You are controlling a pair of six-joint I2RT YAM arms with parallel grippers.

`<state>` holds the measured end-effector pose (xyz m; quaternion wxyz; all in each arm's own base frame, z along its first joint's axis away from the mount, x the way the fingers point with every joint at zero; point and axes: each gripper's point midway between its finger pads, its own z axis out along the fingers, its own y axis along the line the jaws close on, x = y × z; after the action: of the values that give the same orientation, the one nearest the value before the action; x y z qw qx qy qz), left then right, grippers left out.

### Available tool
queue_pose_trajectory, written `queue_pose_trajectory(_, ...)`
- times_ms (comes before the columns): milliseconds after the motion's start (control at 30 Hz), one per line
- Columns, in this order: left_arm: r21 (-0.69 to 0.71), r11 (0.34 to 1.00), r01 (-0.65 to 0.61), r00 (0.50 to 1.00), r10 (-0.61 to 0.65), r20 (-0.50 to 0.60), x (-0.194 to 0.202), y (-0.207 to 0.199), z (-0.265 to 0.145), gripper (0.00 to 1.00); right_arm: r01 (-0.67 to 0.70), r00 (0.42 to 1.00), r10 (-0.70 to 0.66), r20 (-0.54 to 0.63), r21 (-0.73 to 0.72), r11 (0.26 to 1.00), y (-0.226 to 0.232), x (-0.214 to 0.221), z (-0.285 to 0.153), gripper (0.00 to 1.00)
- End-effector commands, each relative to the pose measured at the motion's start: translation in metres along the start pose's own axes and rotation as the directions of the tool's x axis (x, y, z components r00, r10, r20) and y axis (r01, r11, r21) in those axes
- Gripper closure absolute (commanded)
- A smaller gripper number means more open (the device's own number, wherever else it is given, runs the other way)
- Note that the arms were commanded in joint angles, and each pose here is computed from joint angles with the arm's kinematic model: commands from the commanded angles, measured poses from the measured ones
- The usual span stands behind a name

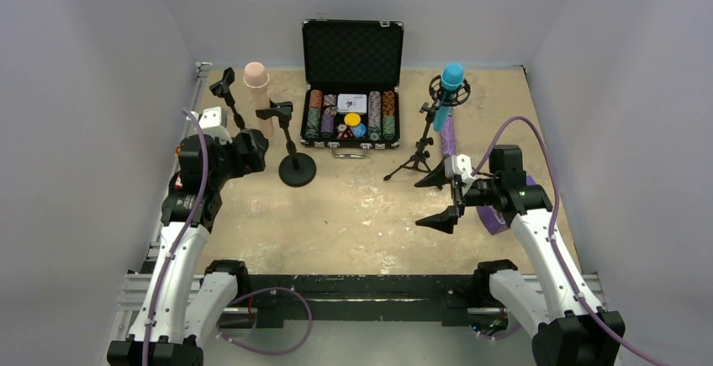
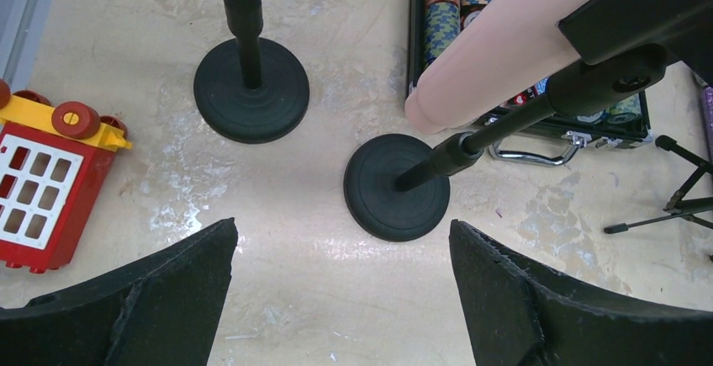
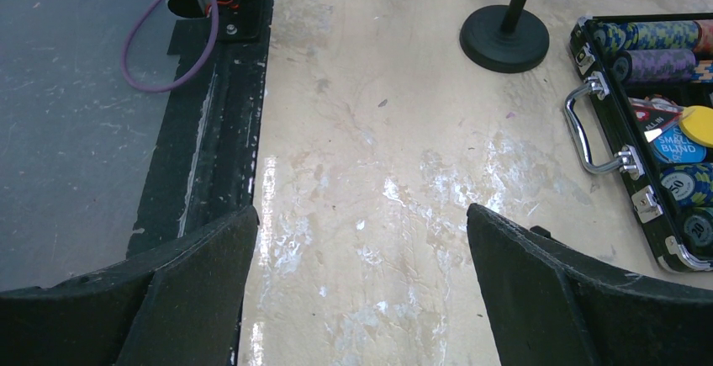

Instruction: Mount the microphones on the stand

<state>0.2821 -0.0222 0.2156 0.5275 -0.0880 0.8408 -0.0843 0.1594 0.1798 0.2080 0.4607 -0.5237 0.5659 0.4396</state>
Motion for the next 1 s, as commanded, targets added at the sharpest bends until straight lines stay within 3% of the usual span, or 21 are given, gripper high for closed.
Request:
queue_pose_trajectory(0, 0.036, 0.999, 0.009, 0.999, -0.011, 0.036, -0.023, -0.010, -0.004, 0.00, 0.030, 1.000, -0.030, 0.004, 0.005, 1.000, -0.003, -0.006, -0.001, 0.01)
queue_pose_trajectory(600, 0.059, 0.998, 0.007, 0.999, -0.009, 0.036, -0.032, -0.016, -0.003, 0.00, 0.031, 1.000, -0.031, 0.004, 0.004, 1.000, -0.003, -0.006, -0.001, 0.01)
queue_pose_trajectory(967, 0.111, 0.994, 0.008, 0.999, -0.012, 0.038, -0.059, -0.030, -0.001, 0.00, 0.029, 1.000, -0.029, 0.000, 0.006, 1.000, -0.004, -0.005, -0.001, 0.01)
